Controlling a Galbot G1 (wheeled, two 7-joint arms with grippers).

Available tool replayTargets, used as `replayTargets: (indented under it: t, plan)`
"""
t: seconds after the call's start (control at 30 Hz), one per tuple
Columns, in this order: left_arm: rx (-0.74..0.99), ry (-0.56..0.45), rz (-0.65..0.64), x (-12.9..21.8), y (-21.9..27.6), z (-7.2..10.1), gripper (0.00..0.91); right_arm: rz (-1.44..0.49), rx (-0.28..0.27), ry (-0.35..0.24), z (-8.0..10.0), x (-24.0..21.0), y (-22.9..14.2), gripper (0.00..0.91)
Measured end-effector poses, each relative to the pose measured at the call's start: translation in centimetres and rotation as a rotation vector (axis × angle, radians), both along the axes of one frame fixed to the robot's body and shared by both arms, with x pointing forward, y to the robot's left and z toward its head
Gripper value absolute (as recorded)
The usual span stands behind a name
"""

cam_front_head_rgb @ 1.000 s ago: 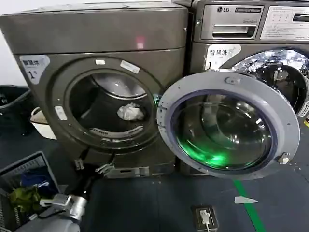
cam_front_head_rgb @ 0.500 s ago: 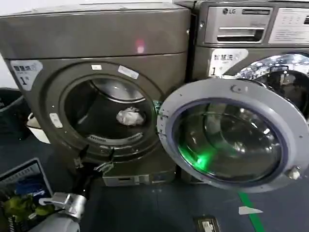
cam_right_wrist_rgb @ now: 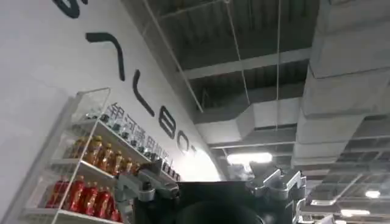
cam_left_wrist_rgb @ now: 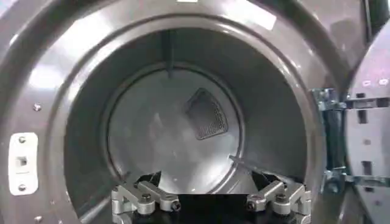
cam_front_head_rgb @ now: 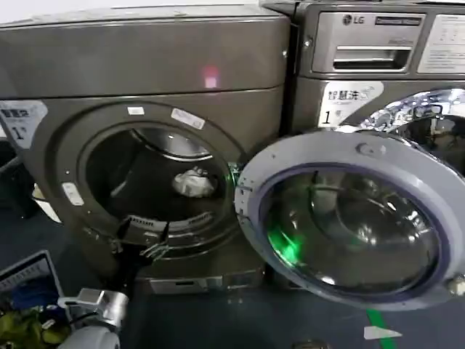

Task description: Grasp the clothes from the dryer.

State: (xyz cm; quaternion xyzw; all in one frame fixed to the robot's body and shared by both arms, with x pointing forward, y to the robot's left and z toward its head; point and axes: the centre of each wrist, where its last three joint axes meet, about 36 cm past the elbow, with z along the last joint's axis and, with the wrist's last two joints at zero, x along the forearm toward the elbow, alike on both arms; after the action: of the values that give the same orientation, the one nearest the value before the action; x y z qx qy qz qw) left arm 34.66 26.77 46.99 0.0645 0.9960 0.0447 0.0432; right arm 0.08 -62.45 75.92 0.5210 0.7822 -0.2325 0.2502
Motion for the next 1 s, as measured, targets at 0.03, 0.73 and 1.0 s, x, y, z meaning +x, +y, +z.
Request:
replayTargets:
  t: [0.03,0.73,1.0]
  plan:
    - [-0.001,-0.001,0.002,0.02,-0.02,0.02,0.907,-0.001,0.000,0.000,-0.02,-0.03,0.00,0.907]
    - [-0.003,-0.002,0.009,0.10,-0.01,0.06,0.907,0.002,0.002,0.000,-0.35,0.28,-0.18,0.907]
    - [-0.002,-0.001,0.012,0.08,0.10,0.01,0.907,0.007,0.001,0.004,-0.39,0.51,-0.11,0.907]
